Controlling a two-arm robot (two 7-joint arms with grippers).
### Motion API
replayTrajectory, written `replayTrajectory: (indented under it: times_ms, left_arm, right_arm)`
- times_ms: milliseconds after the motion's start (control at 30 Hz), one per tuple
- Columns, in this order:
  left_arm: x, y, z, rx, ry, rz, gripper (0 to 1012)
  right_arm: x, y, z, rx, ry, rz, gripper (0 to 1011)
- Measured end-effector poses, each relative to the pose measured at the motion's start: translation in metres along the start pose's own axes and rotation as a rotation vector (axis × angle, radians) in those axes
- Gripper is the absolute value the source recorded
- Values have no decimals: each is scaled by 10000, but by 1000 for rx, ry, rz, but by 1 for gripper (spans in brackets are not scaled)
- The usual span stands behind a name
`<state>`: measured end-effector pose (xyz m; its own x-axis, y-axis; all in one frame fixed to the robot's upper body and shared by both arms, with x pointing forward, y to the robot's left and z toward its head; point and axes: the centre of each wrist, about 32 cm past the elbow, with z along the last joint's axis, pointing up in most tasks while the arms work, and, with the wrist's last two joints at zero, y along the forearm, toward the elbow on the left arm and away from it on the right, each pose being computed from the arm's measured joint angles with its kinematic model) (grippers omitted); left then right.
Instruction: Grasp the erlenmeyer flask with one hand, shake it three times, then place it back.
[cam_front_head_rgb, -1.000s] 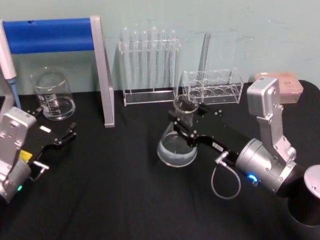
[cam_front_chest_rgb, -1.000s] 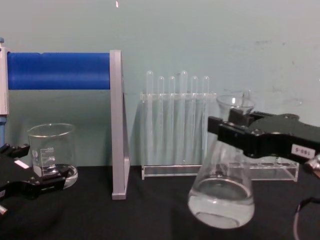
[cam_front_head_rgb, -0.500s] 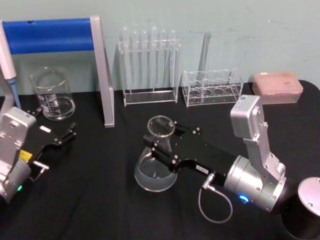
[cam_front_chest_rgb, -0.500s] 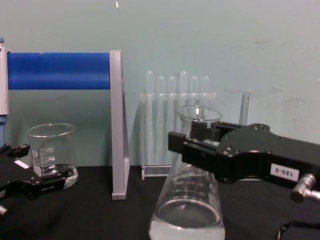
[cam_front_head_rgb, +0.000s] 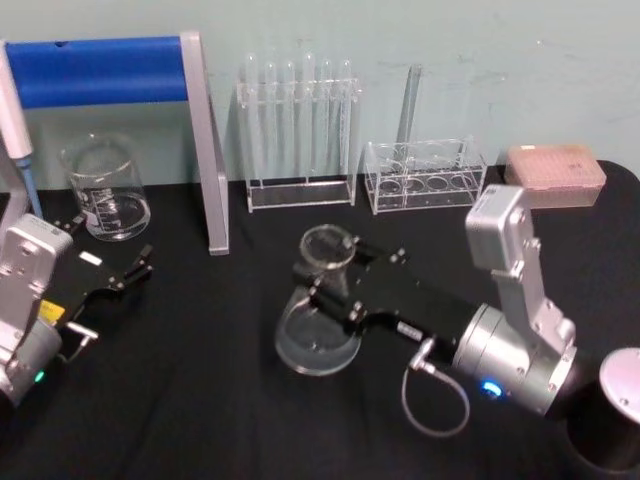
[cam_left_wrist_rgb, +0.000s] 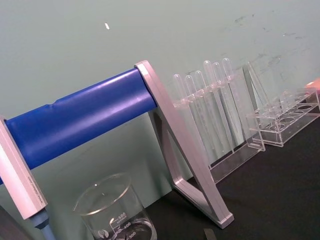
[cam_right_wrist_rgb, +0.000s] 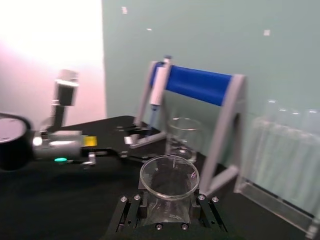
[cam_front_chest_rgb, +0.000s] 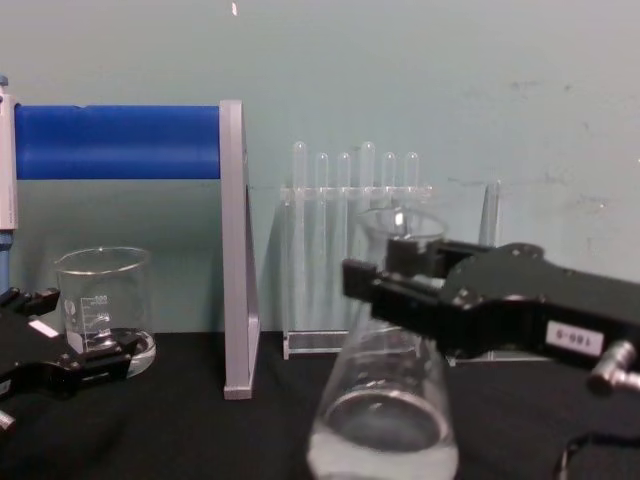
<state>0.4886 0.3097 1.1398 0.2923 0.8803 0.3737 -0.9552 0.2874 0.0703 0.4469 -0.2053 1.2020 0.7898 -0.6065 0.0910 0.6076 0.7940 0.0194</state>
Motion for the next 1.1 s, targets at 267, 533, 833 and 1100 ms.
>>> replayTrajectory:
  times_ms: [267,533,833,1100]
  left_arm:
    - [0,0,0,0,0,0,1001]
    - [0,0,0,0,0,0,1001]
    - [0,0,0,0,0,0,1001]
    - [0,0,0,0,0,0,1001]
  right_arm:
    - [225,1,-1,0,-16,-128,450]
    - [499,-52,-4,0,-39,-275,450]
    - [723,-139,-14,-5,-53,-400,450]
    - [847,-205,-31,-15,-60,-475,450]
